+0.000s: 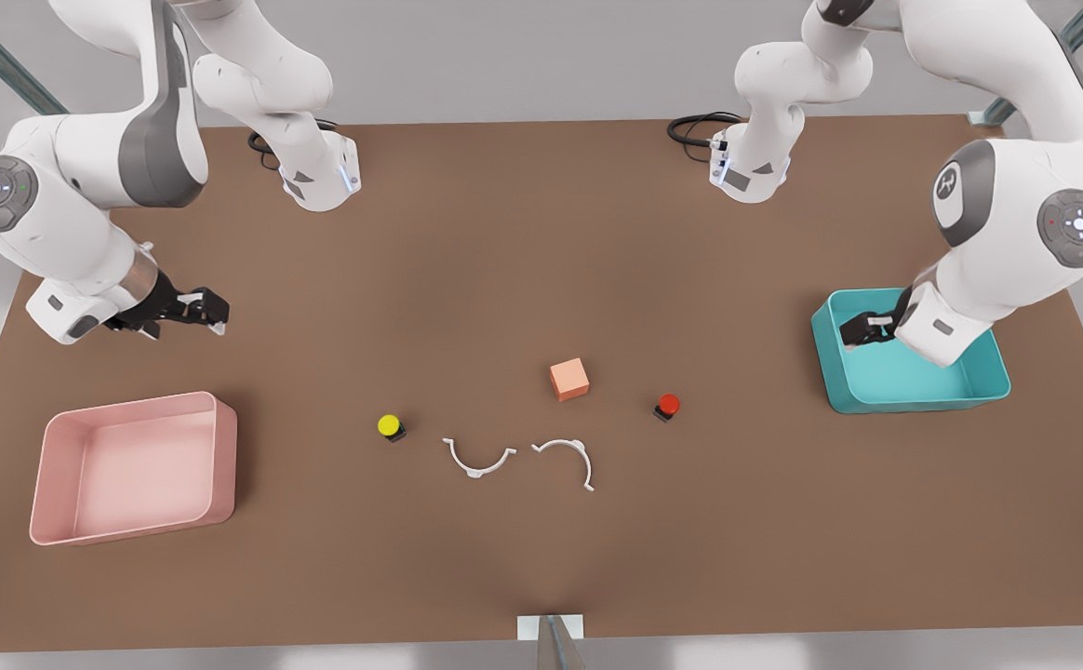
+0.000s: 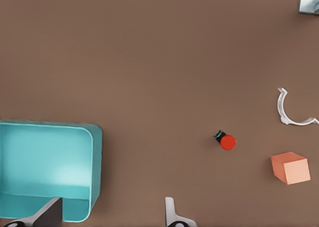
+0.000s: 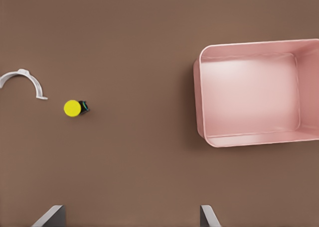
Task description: Place the red button in the blue storage box with the left arm, and place the yellow button in the pink storage box with the right arm
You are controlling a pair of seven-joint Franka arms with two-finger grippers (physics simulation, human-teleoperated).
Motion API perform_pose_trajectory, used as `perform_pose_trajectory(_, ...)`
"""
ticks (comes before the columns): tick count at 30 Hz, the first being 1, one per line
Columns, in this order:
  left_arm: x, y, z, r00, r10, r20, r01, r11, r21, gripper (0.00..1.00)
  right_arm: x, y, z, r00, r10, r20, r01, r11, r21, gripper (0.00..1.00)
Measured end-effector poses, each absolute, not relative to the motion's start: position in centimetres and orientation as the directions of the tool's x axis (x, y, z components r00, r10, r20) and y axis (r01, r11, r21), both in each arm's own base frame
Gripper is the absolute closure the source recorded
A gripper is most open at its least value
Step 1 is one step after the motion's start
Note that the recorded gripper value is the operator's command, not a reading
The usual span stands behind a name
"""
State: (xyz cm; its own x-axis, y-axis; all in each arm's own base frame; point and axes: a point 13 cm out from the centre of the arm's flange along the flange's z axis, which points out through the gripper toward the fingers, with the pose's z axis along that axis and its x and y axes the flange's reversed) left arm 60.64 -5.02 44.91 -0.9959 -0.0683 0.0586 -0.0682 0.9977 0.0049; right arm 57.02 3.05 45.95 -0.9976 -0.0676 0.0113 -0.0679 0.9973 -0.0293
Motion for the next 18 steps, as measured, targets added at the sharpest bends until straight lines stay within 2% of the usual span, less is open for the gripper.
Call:
perform_pose_trajectory(2,61.0,-5.8,43.7,-0.997,-0.037,0.073,-0.037,0.999,0.004,0.00,57.4,2.5,46.0,-0.998,-0.058,0.006,-0.058,0.998,-0.028,0.00)
perform_pose_trajectory(5,62.9,-18.8,36.3,-0.974,0.181,0.139,0.181,0.983,-0.016,0.00,58.2,1.3,44.8,-0.999,-0.038,0.017,-0.039,0.999,-0.026,0.00)
perform_pose_trajectory(9,61.6,-28.0,28.0,-0.918,0.359,0.169,0.354,0.933,-0.058,0.00,59.7,3.9,42.1,-0.996,-0.084,0.024,-0.084,0.996,-0.017,0.00)
perform_pose_trajectory(13,58.4,-28.4,19.0,-0.883,0.425,0.200,0.417,0.905,-0.084,0.00,61.0,14.2,36.1,-0.969,-0.243,0.043,-0.244,0.970,-0.008,0.00)
perform_pose_trajectory(18,57.5,-27.6,12.7,-0.870,0.477,0.125,0.468,0.879,-0.093,0.00,63.0,21.9,27.5,-0.944,-0.329,0.030,-0.330,0.944,-0.003,0.00)
